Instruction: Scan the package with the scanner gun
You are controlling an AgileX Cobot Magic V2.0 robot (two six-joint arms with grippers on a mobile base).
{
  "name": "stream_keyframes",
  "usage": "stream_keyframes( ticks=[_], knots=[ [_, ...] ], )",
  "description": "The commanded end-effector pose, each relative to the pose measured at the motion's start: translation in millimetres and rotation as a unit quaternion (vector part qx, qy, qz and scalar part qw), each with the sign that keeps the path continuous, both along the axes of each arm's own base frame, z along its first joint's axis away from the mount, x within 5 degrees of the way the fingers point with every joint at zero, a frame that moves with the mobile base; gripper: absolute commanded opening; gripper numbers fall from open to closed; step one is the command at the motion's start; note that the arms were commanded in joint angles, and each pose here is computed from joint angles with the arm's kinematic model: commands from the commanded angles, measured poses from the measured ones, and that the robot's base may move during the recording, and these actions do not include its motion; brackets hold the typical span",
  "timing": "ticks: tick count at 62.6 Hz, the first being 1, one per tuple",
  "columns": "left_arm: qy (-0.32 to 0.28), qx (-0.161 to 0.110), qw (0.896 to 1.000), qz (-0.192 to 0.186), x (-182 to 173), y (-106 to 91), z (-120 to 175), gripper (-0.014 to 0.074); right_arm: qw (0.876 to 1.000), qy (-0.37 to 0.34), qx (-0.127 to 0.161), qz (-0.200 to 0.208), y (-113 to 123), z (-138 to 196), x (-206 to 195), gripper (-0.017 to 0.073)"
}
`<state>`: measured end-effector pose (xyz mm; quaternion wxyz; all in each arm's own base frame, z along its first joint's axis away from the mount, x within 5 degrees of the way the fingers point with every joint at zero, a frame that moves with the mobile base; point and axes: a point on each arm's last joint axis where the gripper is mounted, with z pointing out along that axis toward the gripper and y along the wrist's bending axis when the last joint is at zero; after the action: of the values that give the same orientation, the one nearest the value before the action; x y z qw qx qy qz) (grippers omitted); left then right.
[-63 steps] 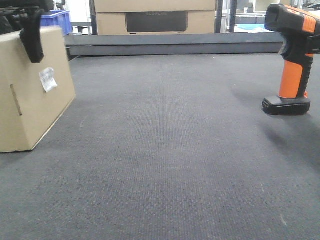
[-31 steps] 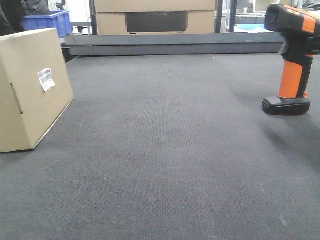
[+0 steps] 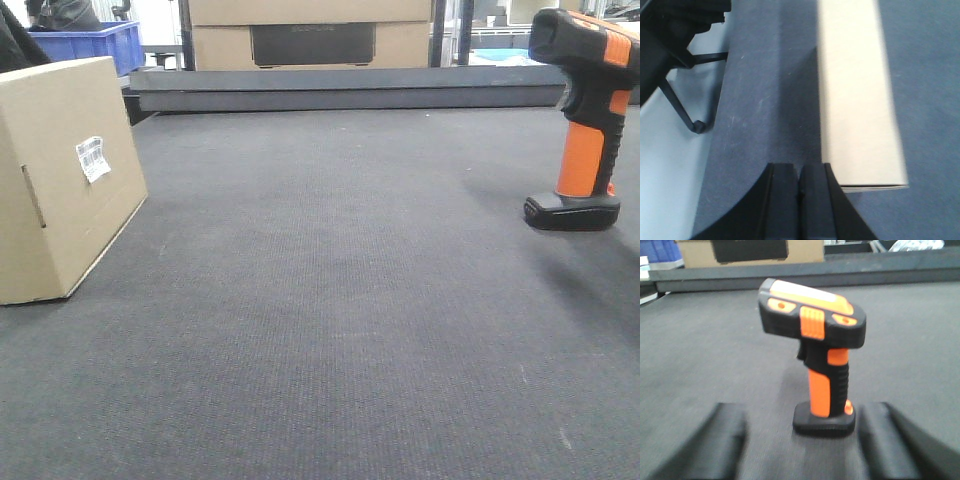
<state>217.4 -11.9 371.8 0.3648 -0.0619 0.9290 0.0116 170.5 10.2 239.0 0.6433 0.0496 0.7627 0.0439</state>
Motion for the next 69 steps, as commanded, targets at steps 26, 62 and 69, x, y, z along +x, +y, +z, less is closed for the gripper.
stream_keyframes(
  ticks=[26,62,69],
  knots=[
    [-0.182,-0.035,0.981,-0.060,-72.2,7.1,-71.7,-0.0097,0.998,0.009,0.049,0.035,2.6,16.2,-43.9,-0.0160],
    [-0.413,0.024,0.908,-0.064,-180.6,7.3,-78.3,-0.0099,0.994,-0.034,-0.027,0.099,2.6,23.3,-118.6,-0.0156],
    [-0.425,0.025,0.902,-0.064,-185.3,7.1,-77.4,-0.0099,0.993,-0.058,-0.026,0.098,1.8,26.2,-125.2,-0.0157]
  ],
)
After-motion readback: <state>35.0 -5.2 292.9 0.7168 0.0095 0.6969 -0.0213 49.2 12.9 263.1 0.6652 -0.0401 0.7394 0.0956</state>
